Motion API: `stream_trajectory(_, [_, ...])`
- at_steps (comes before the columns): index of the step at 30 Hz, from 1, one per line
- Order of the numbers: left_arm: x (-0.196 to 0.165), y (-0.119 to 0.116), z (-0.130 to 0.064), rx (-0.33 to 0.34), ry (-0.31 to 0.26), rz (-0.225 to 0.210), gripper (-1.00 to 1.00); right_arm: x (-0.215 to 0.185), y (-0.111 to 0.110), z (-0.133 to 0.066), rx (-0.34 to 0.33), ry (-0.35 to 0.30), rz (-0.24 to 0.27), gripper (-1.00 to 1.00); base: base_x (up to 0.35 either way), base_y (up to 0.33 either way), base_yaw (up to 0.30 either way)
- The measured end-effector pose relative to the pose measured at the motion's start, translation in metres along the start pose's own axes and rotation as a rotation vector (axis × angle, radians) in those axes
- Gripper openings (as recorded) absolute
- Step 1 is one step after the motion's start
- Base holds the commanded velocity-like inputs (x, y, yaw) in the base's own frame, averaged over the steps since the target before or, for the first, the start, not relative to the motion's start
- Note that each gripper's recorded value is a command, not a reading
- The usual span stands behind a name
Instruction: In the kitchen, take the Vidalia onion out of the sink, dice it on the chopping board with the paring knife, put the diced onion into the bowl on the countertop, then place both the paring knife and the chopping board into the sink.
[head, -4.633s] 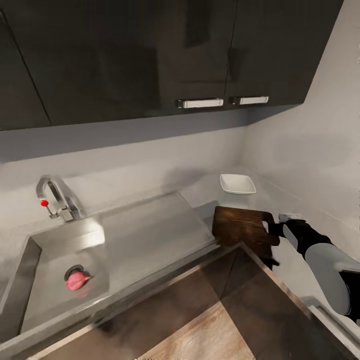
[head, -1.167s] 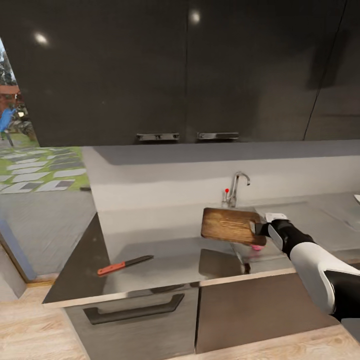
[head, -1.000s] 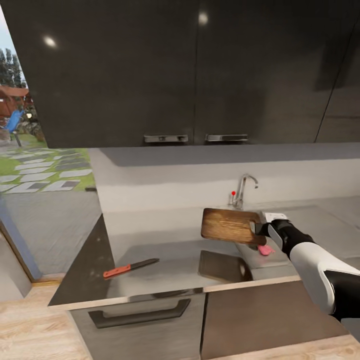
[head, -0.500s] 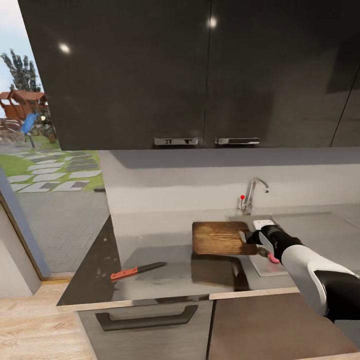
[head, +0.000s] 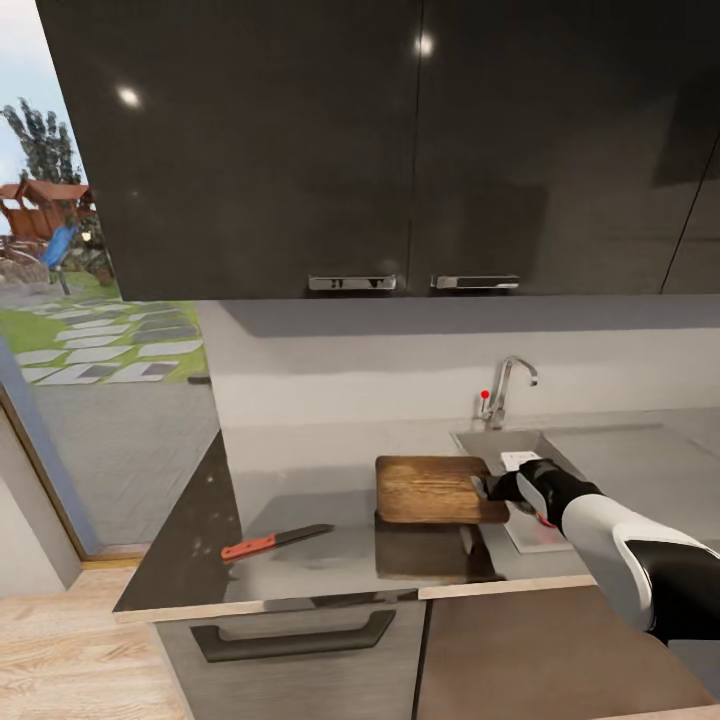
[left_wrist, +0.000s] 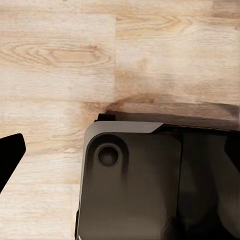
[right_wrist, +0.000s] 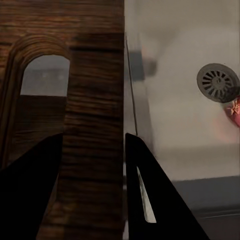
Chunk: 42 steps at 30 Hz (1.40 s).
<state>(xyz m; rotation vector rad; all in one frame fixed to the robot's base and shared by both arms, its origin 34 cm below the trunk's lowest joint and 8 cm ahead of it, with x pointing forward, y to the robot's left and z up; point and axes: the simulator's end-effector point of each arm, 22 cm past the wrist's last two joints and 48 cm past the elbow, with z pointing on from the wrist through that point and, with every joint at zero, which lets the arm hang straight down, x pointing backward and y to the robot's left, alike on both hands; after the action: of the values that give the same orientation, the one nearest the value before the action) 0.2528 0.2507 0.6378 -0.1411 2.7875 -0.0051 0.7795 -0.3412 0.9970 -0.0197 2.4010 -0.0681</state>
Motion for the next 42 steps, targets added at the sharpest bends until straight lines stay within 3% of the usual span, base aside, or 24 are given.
stream_trajectory(42, [0.009, 0.001, 0.0, -0.002, 0.022, 0.0, 1.0, 0.019, 0.018, 0.014, -0.025, 0.041, -0.007, -1.0, 0.03, 0.029, 0.02])
